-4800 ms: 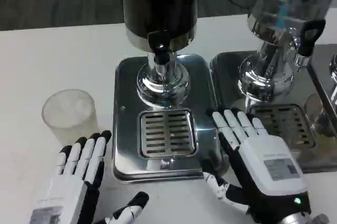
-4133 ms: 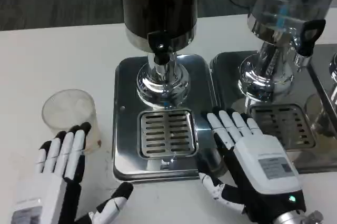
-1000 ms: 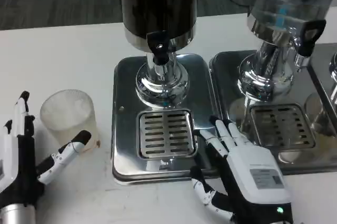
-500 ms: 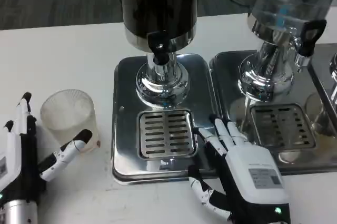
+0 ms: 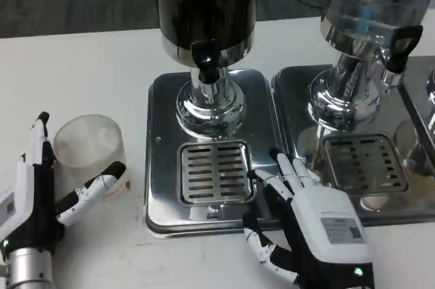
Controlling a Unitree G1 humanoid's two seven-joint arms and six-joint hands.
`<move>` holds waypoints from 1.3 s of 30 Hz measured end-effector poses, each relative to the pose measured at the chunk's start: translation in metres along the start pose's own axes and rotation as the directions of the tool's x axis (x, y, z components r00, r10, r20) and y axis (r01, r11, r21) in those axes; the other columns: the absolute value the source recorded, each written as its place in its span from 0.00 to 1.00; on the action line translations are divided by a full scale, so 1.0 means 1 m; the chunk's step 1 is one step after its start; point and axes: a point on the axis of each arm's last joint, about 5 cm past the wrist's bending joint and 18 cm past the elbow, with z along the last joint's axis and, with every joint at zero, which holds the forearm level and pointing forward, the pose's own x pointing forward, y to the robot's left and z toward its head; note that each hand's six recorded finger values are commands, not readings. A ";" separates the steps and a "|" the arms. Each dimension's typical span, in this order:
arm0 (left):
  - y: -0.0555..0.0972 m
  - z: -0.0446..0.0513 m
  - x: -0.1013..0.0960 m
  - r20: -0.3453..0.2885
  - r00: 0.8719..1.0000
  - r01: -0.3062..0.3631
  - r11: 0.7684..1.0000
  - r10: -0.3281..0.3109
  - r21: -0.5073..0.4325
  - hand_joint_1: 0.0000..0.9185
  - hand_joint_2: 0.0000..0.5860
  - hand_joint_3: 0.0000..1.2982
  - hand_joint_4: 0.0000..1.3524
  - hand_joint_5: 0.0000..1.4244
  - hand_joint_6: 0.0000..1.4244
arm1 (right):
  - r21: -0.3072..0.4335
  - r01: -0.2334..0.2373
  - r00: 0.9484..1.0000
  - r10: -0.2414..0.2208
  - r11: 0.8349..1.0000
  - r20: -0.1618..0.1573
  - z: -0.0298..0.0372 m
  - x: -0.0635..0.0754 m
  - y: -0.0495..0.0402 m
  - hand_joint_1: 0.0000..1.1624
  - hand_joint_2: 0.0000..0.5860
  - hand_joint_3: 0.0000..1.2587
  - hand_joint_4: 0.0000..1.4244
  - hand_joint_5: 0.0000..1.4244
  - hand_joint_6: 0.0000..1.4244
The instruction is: Grasp the cup under the faucet to collect the drink, then remove the cup.
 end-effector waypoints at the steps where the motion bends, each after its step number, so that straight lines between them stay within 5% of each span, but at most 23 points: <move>1: 0.000 0.0009 0.001 0.006 1.000 -0.002 1.000 0.002 -0.003 0.21 0.04 0.00 0.01 0.20 0.09 | 0.000 -0.001 1.000 0.001 1.000 0.000 -0.0003 0.000 -0.0001 0.36 0.76 0.22 0.01 0.02 0.15; 11: -0.005 0.0020 -0.001 0.012 1.000 0.001 0.999 0.000 -0.034 0.30 0.07 0.06 0.10 0.28 0.19 | -0.006 -0.003 1.000 0.003 1.000 0.004 -0.0031 0.001 -0.0029 0.36 0.74 0.27 0.01 0.03 0.18; 23: -0.009 0.0083 0.003 0.027 0.998 -0.059 0.996 0.061 -0.066 0.42 0.14 0.19 0.32 0.50 0.55 | -0.006 -0.001 1.000 0.001 1.000 0.005 -0.0046 0.002 -0.0053 0.35 0.74 0.27 0.02 0.04 0.20; 39: -0.014 0.0075 -0.003 0.036 0.993 -0.113 0.991 0.116 -0.065 0.45 0.19 0.30 0.43 0.60 0.75 | 0.001 -0.007 1.000 0.007 1.000 0.009 -0.0048 0.003 -0.0072 0.35 0.74 0.27 0.02 0.05 0.21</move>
